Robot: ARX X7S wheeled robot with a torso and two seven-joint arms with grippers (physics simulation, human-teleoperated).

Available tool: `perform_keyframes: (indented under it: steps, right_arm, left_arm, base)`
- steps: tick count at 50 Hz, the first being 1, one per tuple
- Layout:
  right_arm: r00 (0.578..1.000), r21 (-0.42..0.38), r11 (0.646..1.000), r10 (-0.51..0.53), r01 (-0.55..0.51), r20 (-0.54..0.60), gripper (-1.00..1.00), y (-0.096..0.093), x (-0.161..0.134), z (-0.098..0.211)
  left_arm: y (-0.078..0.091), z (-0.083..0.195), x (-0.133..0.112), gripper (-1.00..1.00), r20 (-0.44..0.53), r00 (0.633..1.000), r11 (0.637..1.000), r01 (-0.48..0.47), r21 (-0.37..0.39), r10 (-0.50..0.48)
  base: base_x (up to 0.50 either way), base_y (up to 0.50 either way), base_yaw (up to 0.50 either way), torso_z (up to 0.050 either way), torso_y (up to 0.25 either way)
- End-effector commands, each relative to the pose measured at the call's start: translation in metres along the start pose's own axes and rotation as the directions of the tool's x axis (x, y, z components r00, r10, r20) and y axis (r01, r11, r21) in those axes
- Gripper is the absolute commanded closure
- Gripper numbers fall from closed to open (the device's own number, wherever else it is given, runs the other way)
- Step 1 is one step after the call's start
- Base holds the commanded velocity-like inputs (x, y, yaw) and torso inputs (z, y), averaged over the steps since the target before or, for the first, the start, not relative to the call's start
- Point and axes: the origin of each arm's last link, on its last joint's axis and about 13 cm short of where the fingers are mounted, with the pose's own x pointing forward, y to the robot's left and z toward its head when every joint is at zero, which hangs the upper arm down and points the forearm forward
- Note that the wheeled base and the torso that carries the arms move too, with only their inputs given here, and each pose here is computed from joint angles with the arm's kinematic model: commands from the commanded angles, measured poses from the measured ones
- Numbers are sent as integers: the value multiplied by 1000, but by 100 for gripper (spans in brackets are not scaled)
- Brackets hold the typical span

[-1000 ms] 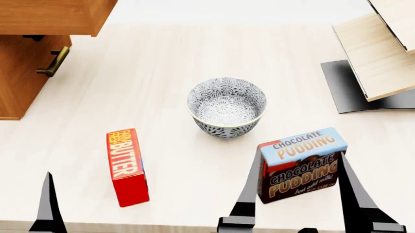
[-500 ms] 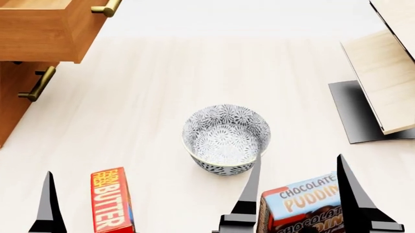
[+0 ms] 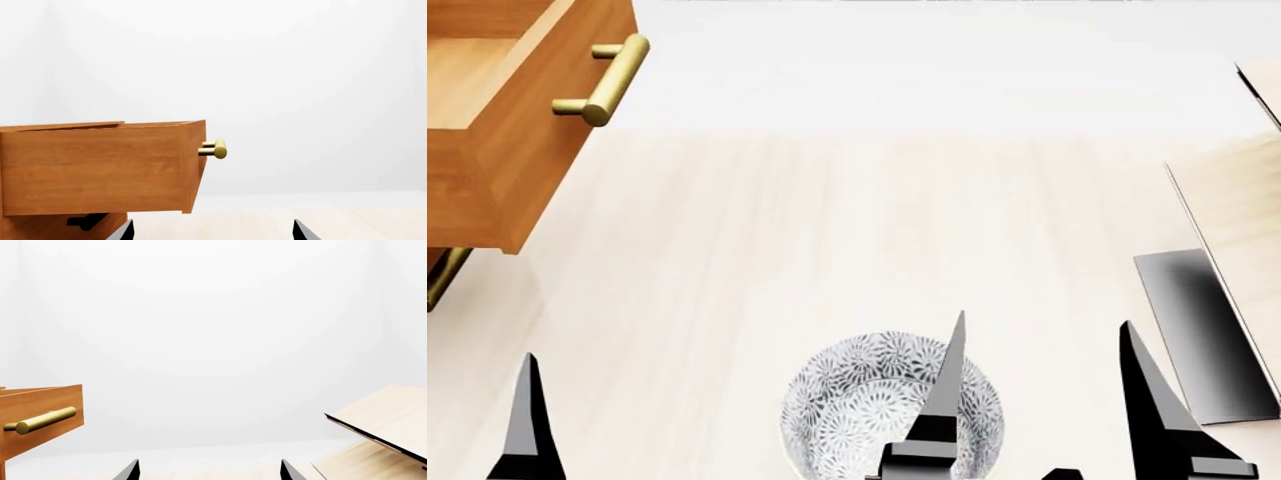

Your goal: Close the top drawer of the cabinet.

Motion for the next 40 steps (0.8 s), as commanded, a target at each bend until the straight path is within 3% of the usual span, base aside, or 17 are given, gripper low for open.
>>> perform_keyframes:
  steps: [1,5,25,31,40]
  right_arm:
    - [1000,-1,1000,-3,3,-5,-100,0,0,-1]
    - [999,-10,999,-35,35,-11,-100,-1,0,-3]
    - [1000,9,1000,18,-18,9,-100,3,-3,-7]
    - [1000,11,1000,19,-19,3,-100,3,-2,-9]
    - [1000,23,1000,20,-21,14,-100,2,-2,-3]
  left_arm:
    - [0,-1,0,-100,-2,1000,1000,2,-1,-2]
    - [1,-4,-2,-100,-13,1000,1000,-2,-4,2]
    - [1,-8,4,-100,-33,999,1000,1,-4,-1]
    - [-4,-6,17,-100,-30,999,1000,27,-3,-27]
    - [-25,-14,49,-100,-49,993,994,110,15,-109]
  base:
    - [500,0,0,0,0]
    - [500,0,0,0,0]
    - [0,0,0,0,0]
    - [0,0,0,0,0]
    - [0,0,0,0,0]
